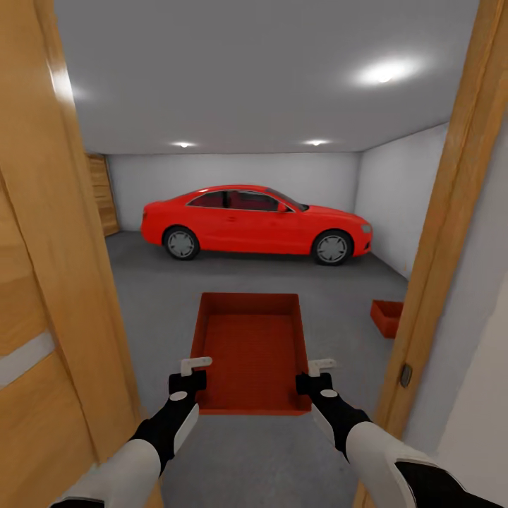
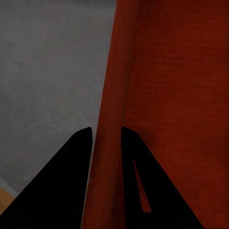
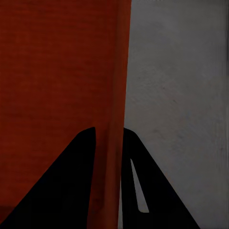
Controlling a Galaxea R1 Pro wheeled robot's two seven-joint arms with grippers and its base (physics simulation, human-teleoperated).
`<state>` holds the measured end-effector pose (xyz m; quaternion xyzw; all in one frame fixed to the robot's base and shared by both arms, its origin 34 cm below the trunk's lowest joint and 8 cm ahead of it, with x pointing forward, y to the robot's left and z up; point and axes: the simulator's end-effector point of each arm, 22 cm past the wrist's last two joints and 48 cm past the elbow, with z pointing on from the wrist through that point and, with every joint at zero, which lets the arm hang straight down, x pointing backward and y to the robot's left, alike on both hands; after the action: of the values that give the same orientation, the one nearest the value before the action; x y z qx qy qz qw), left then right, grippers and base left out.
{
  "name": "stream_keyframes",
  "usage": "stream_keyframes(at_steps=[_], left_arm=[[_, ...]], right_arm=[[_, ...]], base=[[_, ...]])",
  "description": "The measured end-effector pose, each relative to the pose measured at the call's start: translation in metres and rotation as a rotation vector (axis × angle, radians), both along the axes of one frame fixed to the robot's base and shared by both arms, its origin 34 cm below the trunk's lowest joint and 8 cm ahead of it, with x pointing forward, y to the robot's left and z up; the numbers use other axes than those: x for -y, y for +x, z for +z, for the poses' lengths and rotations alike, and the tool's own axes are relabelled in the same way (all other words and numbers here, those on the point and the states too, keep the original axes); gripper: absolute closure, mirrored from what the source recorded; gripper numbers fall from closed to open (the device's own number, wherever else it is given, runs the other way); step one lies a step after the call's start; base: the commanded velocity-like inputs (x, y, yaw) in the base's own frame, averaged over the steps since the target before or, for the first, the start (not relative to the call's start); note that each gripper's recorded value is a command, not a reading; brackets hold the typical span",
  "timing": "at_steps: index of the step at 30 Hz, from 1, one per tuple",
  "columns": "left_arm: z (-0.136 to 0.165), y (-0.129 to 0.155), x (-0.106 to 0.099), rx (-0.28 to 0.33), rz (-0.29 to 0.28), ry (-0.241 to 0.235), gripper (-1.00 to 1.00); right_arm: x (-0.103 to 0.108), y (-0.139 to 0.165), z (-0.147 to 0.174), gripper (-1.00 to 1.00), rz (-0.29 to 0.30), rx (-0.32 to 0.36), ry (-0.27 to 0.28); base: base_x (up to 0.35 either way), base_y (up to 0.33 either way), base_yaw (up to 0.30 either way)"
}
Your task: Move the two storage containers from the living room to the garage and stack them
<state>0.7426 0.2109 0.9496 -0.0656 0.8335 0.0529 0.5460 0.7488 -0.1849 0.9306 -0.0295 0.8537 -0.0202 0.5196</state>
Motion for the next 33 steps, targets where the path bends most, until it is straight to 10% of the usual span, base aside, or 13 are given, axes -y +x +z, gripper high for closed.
stream_keyframes(at_steps=[33], left_arm=[[-0.0002, 0.0004, -0.0001, 0.001, 0.001, -0.002, 1.0]], right_arm=[[-0.0001, 0.0006, 0.0002, 1.0, 0.001, 0.0, -0.001]], base=[[0.043, 0.037, -0.106]])
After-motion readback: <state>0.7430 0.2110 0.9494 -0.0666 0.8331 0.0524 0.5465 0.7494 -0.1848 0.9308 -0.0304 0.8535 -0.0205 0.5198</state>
